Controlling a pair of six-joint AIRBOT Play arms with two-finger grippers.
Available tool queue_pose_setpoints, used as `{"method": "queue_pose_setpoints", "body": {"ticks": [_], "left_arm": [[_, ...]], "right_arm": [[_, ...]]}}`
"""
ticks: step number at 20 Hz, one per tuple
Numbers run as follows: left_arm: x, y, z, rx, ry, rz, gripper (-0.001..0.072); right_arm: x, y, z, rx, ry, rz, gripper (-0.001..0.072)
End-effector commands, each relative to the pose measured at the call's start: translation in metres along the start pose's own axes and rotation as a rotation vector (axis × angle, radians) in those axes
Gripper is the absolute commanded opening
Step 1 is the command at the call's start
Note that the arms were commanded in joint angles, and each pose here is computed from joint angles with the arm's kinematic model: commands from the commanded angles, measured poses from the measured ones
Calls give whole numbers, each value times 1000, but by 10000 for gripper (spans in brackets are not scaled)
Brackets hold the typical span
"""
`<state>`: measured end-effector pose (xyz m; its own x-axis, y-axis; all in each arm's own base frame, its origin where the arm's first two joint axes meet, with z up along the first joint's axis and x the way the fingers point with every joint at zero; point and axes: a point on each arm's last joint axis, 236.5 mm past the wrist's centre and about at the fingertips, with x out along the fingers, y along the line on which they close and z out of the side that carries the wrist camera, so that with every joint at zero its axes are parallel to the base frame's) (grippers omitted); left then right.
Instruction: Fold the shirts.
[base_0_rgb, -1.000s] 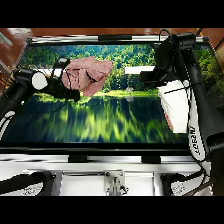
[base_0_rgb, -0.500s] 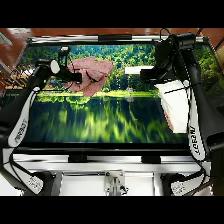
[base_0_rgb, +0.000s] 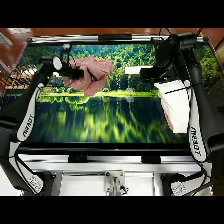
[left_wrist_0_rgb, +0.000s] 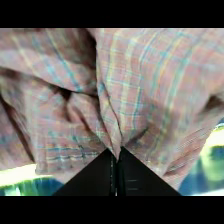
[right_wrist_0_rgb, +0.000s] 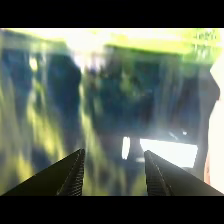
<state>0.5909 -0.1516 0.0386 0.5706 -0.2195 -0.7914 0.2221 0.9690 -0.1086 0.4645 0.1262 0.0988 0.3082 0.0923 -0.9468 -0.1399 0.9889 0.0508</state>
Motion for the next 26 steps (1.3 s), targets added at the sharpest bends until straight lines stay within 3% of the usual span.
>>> {"method": "queue_pose_setpoints", "body": {"ticks": [1, 4, 7, 9, 12, 16, 20, 22, 26], "left_arm": [[-107, -39, 73, 93, -225, -40, 24], [-245, -99, 103, 166, -453, -119, 25], [-357, -154, 84, 240, -591, -227, 26], [-390, -165, 50, 282, -546, -258, 25], [-372, -129, -22, 262, -243, -141, 25], [-321, -105, -86, 267, 48, -58, 25], [-271, -96, -133, 266, 221, -28, 25], [-256, -95, -149, 272, 249, -27, 25], [-246, -98, -180, 285, 306, -30, 25]], "right_arm": [[-39, 1, 22, -17, -154, 6, 483], [-127, -18, 40, -17, -404, -56, 483], [-217, -39, 29, -4, -598, -124, 484], [-264, -44, 9, 11, -682, -124, 483], [-289, -34, -27, 21, -668, -58, 483], [-228, 0, -77, 2, -360, 82, 483], [-111, 19, -121, -3, -54, 148, 488], [-47, 29, -142, 19, 29, 194, 621], [42, 76, -181, 133, 150, 411, 621]]}}
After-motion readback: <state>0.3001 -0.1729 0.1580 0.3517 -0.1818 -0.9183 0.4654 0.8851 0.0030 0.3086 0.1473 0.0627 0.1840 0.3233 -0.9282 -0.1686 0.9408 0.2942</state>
